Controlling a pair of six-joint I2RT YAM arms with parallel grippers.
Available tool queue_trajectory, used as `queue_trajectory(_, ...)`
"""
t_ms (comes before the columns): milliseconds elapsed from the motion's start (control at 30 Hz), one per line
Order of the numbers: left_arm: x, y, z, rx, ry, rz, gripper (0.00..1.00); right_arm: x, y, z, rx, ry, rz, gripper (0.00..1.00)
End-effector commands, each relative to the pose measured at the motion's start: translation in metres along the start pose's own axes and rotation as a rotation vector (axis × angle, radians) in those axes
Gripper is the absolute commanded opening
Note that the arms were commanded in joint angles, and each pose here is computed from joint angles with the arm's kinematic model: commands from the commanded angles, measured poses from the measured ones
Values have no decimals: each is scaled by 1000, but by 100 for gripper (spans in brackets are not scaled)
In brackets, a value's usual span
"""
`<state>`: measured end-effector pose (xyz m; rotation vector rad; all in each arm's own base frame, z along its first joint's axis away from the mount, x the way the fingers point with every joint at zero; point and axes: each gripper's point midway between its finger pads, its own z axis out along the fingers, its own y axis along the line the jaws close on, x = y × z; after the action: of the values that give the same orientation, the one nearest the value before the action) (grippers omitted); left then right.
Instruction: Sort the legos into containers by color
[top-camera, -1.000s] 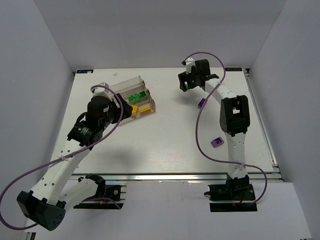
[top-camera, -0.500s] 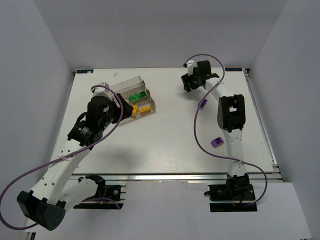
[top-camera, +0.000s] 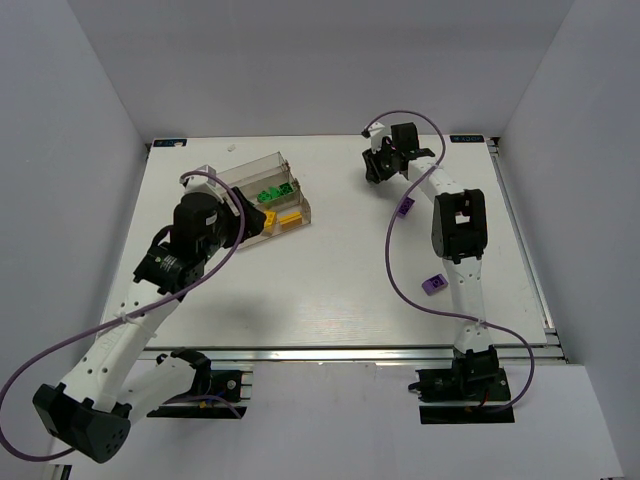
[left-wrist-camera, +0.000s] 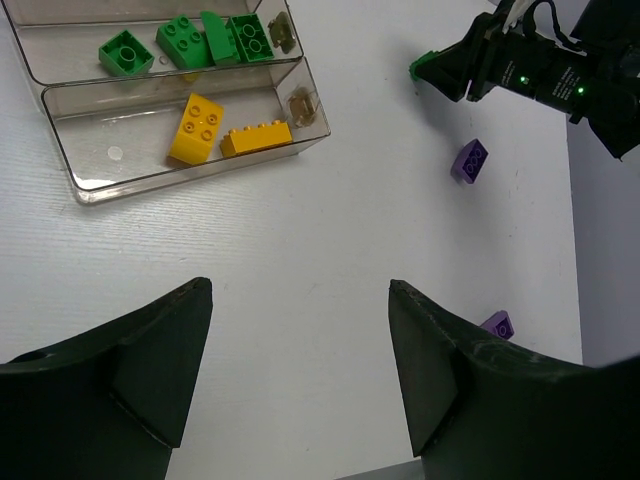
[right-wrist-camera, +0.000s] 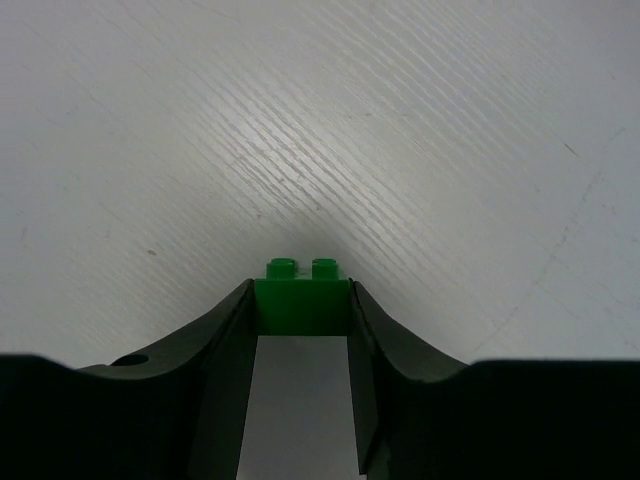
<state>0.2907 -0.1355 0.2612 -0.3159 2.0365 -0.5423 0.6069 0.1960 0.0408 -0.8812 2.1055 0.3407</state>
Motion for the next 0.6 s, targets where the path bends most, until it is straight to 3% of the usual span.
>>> queue_trajectory(0,-8,-1,-11,8,-34,-22,81,-43,4,-18,-32,-99,-61,10)
queue_trajectory(100,-10,-1,-13,10,-47,-32,81,-101,52,-52,-219,-276,-108,8)
queue_trajectory(233,-17,-2,-17,13,-78,-38,81,-157,122,-89,-390,-415,-157,6)
queue_trajectory(333,-22,-4,-19,16,-91,-42,81,-178,175,-91,-481,-448,-153,5)
queue_trajectory(567,-29,-2,-28,2,-124,-70,81,-205,235,-57,-500,-474,-122,6)
